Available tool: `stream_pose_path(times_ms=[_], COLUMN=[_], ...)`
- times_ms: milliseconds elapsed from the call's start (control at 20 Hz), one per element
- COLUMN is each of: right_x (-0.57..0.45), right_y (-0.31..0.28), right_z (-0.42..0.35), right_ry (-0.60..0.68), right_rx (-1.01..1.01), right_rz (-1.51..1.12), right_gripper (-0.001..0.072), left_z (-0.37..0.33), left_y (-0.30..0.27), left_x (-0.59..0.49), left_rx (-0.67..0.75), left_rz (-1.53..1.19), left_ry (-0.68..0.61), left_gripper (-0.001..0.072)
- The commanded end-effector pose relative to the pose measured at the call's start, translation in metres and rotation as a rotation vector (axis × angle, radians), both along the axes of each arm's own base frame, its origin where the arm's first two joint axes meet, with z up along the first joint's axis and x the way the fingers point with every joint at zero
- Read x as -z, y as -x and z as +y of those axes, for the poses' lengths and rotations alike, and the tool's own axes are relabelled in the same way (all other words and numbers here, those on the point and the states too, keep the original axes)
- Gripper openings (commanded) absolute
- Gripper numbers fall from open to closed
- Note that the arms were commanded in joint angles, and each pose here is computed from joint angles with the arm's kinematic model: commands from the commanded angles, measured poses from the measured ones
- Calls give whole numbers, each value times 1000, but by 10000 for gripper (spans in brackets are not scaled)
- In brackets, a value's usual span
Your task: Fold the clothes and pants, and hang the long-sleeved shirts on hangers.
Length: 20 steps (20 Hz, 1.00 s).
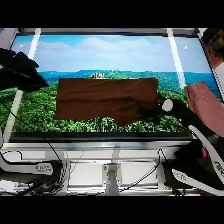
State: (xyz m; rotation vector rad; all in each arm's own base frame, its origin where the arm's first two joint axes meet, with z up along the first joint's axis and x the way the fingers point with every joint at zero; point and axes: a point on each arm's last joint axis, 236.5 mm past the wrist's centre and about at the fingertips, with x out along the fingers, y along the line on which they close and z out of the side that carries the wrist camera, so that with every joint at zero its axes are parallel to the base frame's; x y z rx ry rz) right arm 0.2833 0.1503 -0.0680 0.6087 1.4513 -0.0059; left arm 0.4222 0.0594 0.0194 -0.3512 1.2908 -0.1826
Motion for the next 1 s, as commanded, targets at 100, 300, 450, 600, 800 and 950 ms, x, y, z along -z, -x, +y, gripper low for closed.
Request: stream_pose_path(times_ms=[100, 300, 450, 600, 800, 950], right_x=[-61, -62, -60, -65, -66, -66], right_y=[-10, 6, 18, 16, 16, 16], right_z=[-10, -12, -18, -19, -19, -19], right_ry=[49, 56, 92, 101, 102, 105], right_rx=[-175, -203, -277, -307, -310, -323], right_rz=[-278, -234, -213, -248, -252, -256], right_gripper=[13, 13, 13, 13, 13, 13], left_z=[15, -4, -28, -39, -38, -33], left_y=[23, 59, 97, 116, 123, 129], left_x=[-14, 5, 42, 71, 87, 91], left_rx=[-63, -31, 14, 58, 197, 306], left_rz=[3, 4, 78, 96, 30, 10], left_ry=[87, 164, 216, 233, 181, 129], left_gripper=[481, 482, 481, 482, 481, 479])
